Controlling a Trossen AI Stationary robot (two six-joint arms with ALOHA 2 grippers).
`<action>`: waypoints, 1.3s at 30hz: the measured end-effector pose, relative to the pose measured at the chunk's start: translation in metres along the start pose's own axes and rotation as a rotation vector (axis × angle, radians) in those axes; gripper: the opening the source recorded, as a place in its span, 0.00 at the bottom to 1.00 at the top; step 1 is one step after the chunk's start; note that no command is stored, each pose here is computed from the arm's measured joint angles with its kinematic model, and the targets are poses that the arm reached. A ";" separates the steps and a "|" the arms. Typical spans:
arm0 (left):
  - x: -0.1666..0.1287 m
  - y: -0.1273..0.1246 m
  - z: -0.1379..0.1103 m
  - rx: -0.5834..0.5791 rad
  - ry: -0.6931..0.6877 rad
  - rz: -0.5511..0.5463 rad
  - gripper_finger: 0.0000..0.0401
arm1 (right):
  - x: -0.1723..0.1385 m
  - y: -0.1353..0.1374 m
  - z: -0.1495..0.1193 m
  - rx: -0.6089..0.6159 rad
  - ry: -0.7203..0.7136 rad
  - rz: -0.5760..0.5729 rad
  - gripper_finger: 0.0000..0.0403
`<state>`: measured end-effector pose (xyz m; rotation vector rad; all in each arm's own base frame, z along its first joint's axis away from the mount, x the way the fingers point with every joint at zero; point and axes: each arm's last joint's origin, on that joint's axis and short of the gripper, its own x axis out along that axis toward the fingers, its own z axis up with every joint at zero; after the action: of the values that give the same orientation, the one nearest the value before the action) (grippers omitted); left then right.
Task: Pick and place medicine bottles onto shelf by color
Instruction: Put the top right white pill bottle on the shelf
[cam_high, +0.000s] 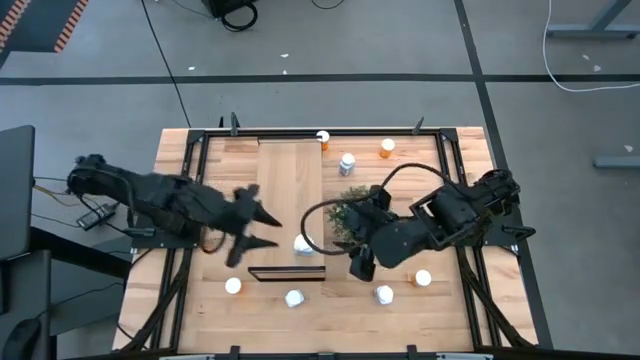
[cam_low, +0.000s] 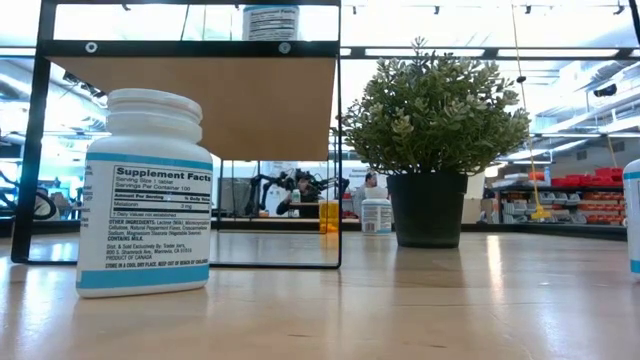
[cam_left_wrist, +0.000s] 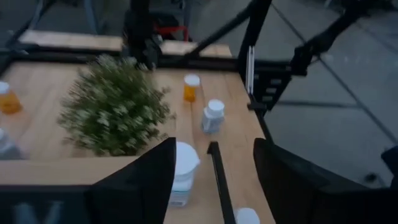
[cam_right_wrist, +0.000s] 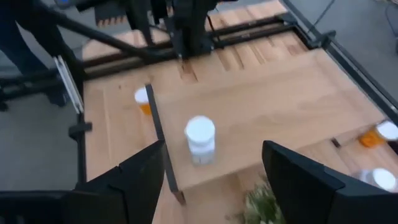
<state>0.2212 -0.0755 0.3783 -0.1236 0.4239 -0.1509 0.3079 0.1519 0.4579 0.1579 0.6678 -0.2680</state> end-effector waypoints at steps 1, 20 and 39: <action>0.009 -0.003 -0.002 0.007 0.018 -0.003 0.60 | -0.002 0.000 -0.002 0.001 0.005 -0.001 0.68; 0.070 0.018 -0.015 0.144 0.139 0.045 0.99 | -0.013 -0.005 -0.009 0.148 0.006 -0.081 0.68; 0.111 0.024 -0.037 0.196 0.265 0.087 0.93 | -0.011 -0.008 -0.007 0.161 -0.013 -0.111 0.68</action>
<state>0.3083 -0.0742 0.2972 0.1094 0.6749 -0.1226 0.2929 0.1480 0.4588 0.2738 0.6432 -0.4297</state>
